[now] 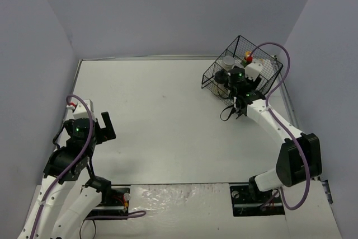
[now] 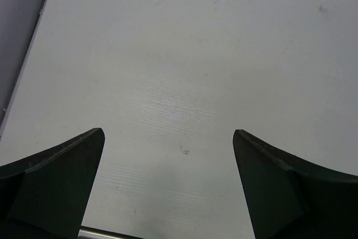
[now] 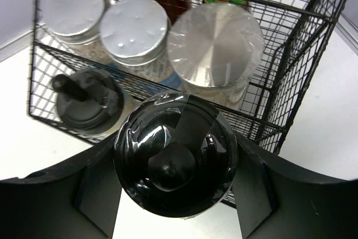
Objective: Organize the condiment bottles
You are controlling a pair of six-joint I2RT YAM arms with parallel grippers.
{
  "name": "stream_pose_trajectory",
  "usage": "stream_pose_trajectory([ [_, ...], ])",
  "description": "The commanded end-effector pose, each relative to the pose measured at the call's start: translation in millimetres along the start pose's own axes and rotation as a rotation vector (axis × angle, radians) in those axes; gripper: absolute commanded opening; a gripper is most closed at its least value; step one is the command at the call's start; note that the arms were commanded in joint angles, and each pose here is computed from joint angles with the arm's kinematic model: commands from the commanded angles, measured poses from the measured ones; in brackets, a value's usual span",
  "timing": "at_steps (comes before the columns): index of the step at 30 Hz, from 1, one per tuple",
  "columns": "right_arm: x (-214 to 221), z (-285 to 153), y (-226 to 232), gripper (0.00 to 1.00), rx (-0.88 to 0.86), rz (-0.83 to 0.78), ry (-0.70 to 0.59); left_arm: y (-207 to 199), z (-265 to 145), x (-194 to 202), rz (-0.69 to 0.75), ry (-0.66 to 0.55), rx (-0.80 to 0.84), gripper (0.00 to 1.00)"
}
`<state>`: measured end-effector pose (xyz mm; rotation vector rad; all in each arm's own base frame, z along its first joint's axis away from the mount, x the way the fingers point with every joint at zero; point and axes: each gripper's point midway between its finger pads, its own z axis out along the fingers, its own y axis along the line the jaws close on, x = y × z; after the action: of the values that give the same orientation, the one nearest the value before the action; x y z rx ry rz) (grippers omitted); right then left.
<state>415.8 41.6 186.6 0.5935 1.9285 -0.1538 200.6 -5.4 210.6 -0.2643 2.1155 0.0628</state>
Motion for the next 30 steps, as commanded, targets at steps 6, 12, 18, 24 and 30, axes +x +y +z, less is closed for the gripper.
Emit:
stream_pose_trajectory([
  [6, 3, 23, -9, 0.0, 0.078, 0.087, -0.074, -5, 2, -17, -0.008, -0.048, 0.013, 0.97],
  [12, 30, 38, -10, 0.26, 0.094, 0.056, -0.015, -4, 2, -16, -0.007, -0.046, 0.01, 0.97],
  [18, 31, 42, -1, 0.59, 0.065, 0.06, 0.007, -4, 3, -16, -0.006, -0.043, 0.008, 0.97],
  [24, 11, 25, 6, 0.86, 0.013, 0.074, 0.002, -5, 3, -16, -0.006, -0.043, 0.01, 0.97],
  [30, -35, -25, 3, 1.0, -0.097, 0.064, -0.046, -5, 3, -16, -0.007, -0.045, 0.014, 0.97],
])
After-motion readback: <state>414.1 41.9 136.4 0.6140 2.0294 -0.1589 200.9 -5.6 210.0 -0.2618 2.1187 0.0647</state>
